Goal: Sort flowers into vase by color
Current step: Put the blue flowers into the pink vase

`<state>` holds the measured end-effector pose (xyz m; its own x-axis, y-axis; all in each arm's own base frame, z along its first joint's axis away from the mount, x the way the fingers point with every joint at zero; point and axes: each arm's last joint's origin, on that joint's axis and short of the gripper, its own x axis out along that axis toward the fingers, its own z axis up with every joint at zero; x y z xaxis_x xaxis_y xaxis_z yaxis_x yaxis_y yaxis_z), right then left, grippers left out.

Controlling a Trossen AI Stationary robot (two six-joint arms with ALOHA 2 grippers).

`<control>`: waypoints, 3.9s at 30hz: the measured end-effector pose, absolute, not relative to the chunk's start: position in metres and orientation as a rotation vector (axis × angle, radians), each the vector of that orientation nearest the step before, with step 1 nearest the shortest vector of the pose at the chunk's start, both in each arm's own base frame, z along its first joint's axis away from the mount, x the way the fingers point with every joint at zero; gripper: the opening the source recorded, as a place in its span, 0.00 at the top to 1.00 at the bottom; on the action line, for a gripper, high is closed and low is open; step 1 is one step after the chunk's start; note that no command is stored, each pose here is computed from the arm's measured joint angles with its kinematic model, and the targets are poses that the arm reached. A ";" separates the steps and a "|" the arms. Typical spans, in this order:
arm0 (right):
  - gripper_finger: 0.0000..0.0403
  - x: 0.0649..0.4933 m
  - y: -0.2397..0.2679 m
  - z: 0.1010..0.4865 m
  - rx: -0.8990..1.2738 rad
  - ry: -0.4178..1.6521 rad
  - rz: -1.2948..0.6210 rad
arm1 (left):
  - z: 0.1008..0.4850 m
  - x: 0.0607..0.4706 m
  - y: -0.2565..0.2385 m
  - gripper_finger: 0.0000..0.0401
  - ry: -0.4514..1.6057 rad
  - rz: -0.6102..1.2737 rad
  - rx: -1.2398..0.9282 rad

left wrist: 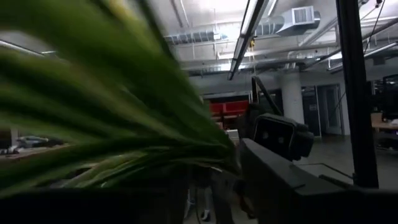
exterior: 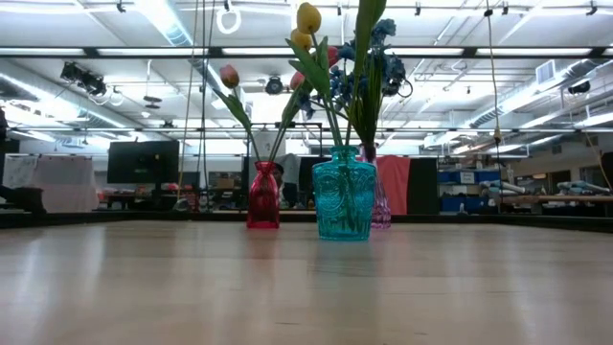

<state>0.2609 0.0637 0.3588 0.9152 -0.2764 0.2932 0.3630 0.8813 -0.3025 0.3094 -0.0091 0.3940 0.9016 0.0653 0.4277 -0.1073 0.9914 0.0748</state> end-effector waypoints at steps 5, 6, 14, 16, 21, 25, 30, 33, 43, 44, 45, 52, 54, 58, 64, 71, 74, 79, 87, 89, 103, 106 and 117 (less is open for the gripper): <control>0.84 0.262 0.063 0.356 -0.359 -0.214 -0.357 | 0.394 0.309 -0.007 0.82 -0.439 0.095 0.116; 0.82 0.262 0.063 0.355 -0.350 -0.203 -0.367 | 0.394 0.310 -0.007 0.86 -0.435 0.095 0.117; 0.52 0.257 0.064 0.349 -0.283 -0.081 -0.421 | 0.389 0.312 -0.006 0.94 -0.375 0.068 0.128; 0.45 0.252 0.064 0.354 -0.243 -0.037 -0.424 | 0.388 0.310 -0.006 0.92 -0.344 0.067 0.129; 0.31 0.239 0.061 0.363 -0.132 0.098 -0.324 | 0.392 0.303 -0.006 0.94 -0.314 0.065 0.128; 0.27 0.230 0.054 0.363 -0.091 0.166 -0.282 | 0.391 0.303 -0.005 0.94 -0.253 0.076 0.135; 0.27 0.208 0.039 0.370 -0.057 0.193 -0.299 | 0.396 0.305 0.003 0.94 -0.143 0.089 0.150; 0.29 0.194 0.029 0.375 -0.013 0.195 -0.291 | 0.391 0.305 0.007 0.94 -0.068 0.061 0.181; 0.31 0.194 0.018 0.371 0.103 0.242 -0.175 | 0.388 0.301 0.015 0.94 0.067 -0.018 0.225; 0.31 0.197 0.018 0.370 0.098 0.247 -0.177 | 0.390 0.301 0.015 0.94 0.055 -0.025 0.226; 0.31 0.201 0.017 0.369 0.087 0.246 -0.183 | 0.392 0.301 0.014 0.94 0.044 -0.030 0.227; 0.33 0.235 0.021 0.363 -0.013 0.183 -0.188 | 0.400 0.302 0.014 0.94 -0.049 -0.028 0.208; 0.35 0.241 0.020 0.363 -0.033 0.168 -0.199 | 0.399 0.304 0.014 0.94 -0.047 -0.028 0.203; 0.40 0.249 0.016 0.361 -0.056 0.145 -0.222 | 0.394 0.309 0.014 0.94 -0.031 -0.023 0.176; 0.45 0.263 0.013 0.367 -0.086 0.192 -0.215 | 0.389 0.318 0.015 0.94 -0.019 -0.013 0.154; 0.50 0.288 0.015 0.378 -0.144 0.240 -0.200 | 0.398 0.320 0.016 0.94 -0.017 0.001 0.147; 0.55 0.297 0.015 0.382 -0.159 0.252 -0.203 | 0.397 0.321 0.016 0.94 0.007 0.010 0.145; 0.68 0.302 0.014 0.383 -0.176 0.261 -0.229 | 0.396 0.321 0.016 0.94 0.028 0.017 0.144; 0.95 0.299 0.011 0.383 -0.159 0.275 -0.228 | 0.393 0.321 0.017 0.81 0.062 0.033 0.144; 0.95 0.294 0.011 0.387 -0.148 0.264 -0.230 | 0.392 0.321 0.018 0.76 0.066 0.036 0.151; 0.93 0.240 0.016 0.419 -0.115 0.150 -0.288 | 0.410 0.288 0.014 0.57 0.081 -0.042 0.224; 0.90 0.224 0.019 0.424 -0.111 0.148 -0.307 | 0.410 0.284 0.014 0.57 0.103 -0.042 0.222; 0.92 0.179 0.022 0.429 -0.062 0.196 -0.301 | 0.398 0.280 0.013 0.57 0.118 -0.047 0.214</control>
